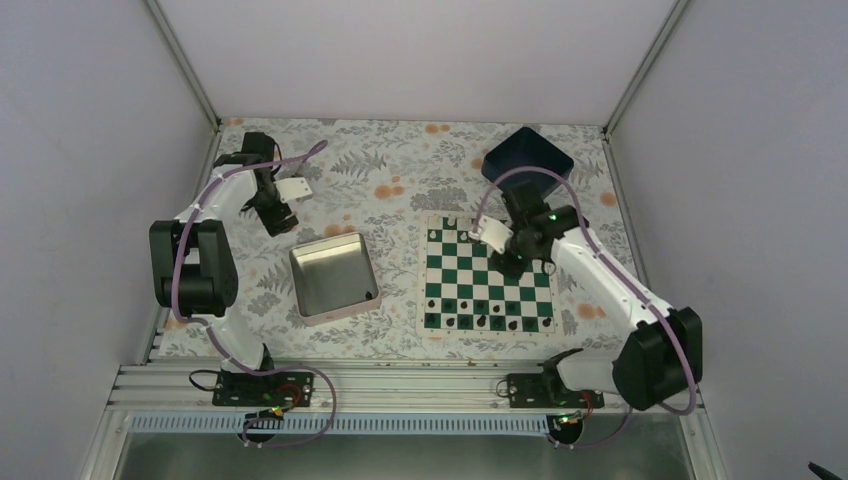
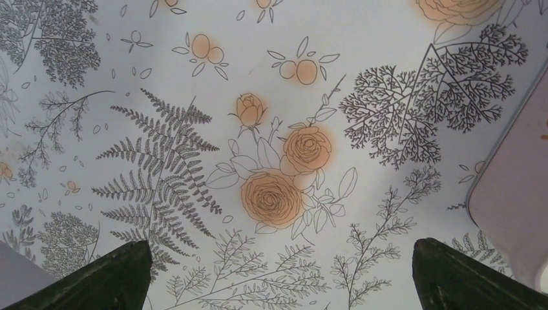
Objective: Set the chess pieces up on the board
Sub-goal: Place the chess piece on the chessboard.
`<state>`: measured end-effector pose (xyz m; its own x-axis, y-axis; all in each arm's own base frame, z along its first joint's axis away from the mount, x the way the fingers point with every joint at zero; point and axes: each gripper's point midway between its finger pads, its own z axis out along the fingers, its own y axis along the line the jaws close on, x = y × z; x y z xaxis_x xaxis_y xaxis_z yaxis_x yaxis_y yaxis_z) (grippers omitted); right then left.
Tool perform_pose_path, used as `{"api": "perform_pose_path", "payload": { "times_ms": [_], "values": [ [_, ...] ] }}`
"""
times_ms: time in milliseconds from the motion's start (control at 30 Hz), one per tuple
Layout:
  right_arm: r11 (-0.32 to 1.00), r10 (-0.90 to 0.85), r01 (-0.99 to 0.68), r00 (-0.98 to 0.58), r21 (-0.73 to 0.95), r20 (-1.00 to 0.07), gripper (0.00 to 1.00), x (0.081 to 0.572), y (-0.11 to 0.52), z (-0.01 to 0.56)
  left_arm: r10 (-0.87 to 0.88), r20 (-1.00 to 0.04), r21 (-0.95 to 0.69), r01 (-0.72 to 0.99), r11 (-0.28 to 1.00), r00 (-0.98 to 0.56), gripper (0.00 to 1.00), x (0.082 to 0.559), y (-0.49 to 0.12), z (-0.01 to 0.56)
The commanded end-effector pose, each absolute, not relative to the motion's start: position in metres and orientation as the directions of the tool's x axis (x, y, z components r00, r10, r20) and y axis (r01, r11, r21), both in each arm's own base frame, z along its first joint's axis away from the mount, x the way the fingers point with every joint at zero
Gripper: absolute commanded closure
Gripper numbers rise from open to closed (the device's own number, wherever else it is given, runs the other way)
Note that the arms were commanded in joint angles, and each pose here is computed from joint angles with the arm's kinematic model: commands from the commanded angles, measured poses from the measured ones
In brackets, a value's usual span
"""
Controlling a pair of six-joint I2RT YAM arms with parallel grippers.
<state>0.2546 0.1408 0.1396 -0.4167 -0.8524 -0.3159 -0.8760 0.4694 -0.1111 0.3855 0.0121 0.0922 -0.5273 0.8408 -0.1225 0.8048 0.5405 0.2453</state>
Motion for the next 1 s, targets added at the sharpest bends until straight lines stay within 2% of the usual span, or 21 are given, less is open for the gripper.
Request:
{"api": "perform_pose_path", "payload": {
  "times_ms": [0, 433, 967],
  "values": [
    [0.5, -0.836, -0.862, -0.456, -0.081, -0.305, 0.94, 0.236, 0.111, 0.107, 0.82, -0.153, 0.258, 0.779, 0.572, -0.551, 0.0, 0.394, 0.012, 0.094],
    [0.582, -0.792, -0.813, -0.562, -0.018, -0.239, 0.95, 0.2, 0.051, 0.052, 0.814, -0.154, 0.25, 0.775, 0.581, -0.561, 0.0, 0.391, 0.011, 0.085],
    [0.578, -0.798, -0.814, -0.578, 0.052, -0.173, 0.96, 0.188, 0.043, 0.025, 0.816, -0.155, 0.239, 0.781, 0.578, -0.557, 0.0, 0.392, 0.009, 0.075]
  ]
}}
